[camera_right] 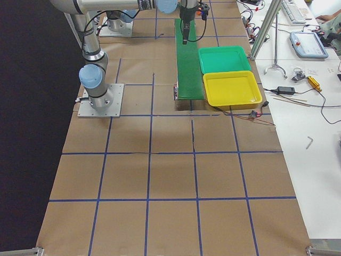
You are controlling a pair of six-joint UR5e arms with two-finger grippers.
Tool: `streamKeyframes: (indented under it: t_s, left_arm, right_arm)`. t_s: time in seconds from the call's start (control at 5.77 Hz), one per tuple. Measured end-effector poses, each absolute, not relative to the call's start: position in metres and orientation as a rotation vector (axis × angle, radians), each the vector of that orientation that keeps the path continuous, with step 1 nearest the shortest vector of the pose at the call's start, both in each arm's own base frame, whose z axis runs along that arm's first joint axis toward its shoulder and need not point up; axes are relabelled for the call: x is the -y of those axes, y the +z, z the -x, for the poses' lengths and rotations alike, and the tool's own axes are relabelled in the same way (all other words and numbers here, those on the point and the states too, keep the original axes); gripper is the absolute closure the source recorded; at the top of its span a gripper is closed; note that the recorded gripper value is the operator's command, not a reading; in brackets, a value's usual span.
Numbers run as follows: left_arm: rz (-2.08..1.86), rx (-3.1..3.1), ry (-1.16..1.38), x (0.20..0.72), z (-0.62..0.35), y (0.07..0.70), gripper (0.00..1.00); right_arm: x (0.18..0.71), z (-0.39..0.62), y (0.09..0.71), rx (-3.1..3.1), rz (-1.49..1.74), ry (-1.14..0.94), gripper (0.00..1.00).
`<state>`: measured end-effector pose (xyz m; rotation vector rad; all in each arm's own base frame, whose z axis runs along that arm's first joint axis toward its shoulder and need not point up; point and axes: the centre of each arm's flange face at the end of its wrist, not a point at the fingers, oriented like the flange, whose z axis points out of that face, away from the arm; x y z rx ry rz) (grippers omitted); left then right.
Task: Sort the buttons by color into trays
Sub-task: 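Grasp a green-cap push button from the pile with the left gripper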
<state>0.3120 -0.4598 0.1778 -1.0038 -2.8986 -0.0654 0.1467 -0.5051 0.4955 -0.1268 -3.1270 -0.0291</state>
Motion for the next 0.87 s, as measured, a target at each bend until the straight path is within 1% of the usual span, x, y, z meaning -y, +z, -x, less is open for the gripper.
streamKeyframes:
  t_s: [0.17,0.52,0.87]
  left_arm:
    - [1.006,2.898,-0.064,0.461,-0.313,0.176,1.00]
    - [1.021,2.913,-0.045,0.466,-0.312,0.186,1.00]
    - [1.128,2.910,0.000,0.482,-0.276,0.236,1.00]
  right_arm:
    - [0.505,-0.147,0.496,3.127,0.127,-0.029,0.00]
    - [0.505,-0.147,0.495,3.127,0.125,-0.030,0.00]
    - [0.505,-0.147,0.495,3.127,0.125,-0.030,0.00]
